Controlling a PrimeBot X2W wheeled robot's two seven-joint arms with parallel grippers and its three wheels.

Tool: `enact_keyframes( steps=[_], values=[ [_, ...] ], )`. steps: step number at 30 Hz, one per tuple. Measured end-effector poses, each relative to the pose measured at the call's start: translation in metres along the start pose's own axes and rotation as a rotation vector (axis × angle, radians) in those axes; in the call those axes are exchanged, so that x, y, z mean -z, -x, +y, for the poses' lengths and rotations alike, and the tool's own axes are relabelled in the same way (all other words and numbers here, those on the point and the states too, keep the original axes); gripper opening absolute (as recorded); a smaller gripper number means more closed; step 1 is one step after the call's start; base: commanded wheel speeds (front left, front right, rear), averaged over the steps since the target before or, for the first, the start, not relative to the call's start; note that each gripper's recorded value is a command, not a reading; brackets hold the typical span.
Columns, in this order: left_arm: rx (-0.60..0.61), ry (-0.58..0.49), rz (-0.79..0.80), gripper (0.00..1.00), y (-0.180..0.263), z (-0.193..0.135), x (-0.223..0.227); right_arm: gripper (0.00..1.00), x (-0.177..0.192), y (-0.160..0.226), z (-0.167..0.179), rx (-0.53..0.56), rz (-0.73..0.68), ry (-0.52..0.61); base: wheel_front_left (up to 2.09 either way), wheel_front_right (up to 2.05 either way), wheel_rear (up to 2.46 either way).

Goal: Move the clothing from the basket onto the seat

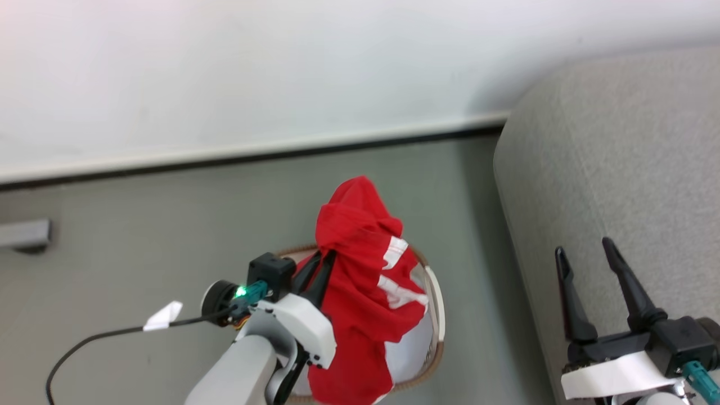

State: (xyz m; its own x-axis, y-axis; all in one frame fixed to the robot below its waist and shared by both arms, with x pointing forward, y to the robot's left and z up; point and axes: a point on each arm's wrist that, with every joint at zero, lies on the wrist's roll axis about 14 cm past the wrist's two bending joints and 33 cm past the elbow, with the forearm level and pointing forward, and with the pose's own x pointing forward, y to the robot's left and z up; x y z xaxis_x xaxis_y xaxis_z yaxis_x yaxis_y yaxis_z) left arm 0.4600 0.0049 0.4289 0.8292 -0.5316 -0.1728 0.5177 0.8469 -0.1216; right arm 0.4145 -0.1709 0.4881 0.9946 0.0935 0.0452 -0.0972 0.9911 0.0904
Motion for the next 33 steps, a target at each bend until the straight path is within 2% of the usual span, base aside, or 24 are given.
enact_keyframes(
  steps=[14,26,33],
  values=[
    [-0.046,-0.063,-0.176,0.0,0.048,-0.01,-0.072,1.0,-0.038,0.042,0.012,-0.014,-0.094,-0.011,0.0,0.0,0.0],
    [-0.031,-0.152,-0.243,0.0,0.087,-0.019,-0.111,1.0,-0.053,0.072,0.009,-0.029,-0.134,0.003,0.0,0.0,0.0],
    [-0.045,-0.164,-0.251,0.0,0.099,-0.017,-0.119,1.0,-0.055,0.075,0.01,-0.042,-0.14,0.002,0.0,0.0,0.0]
  ],
)
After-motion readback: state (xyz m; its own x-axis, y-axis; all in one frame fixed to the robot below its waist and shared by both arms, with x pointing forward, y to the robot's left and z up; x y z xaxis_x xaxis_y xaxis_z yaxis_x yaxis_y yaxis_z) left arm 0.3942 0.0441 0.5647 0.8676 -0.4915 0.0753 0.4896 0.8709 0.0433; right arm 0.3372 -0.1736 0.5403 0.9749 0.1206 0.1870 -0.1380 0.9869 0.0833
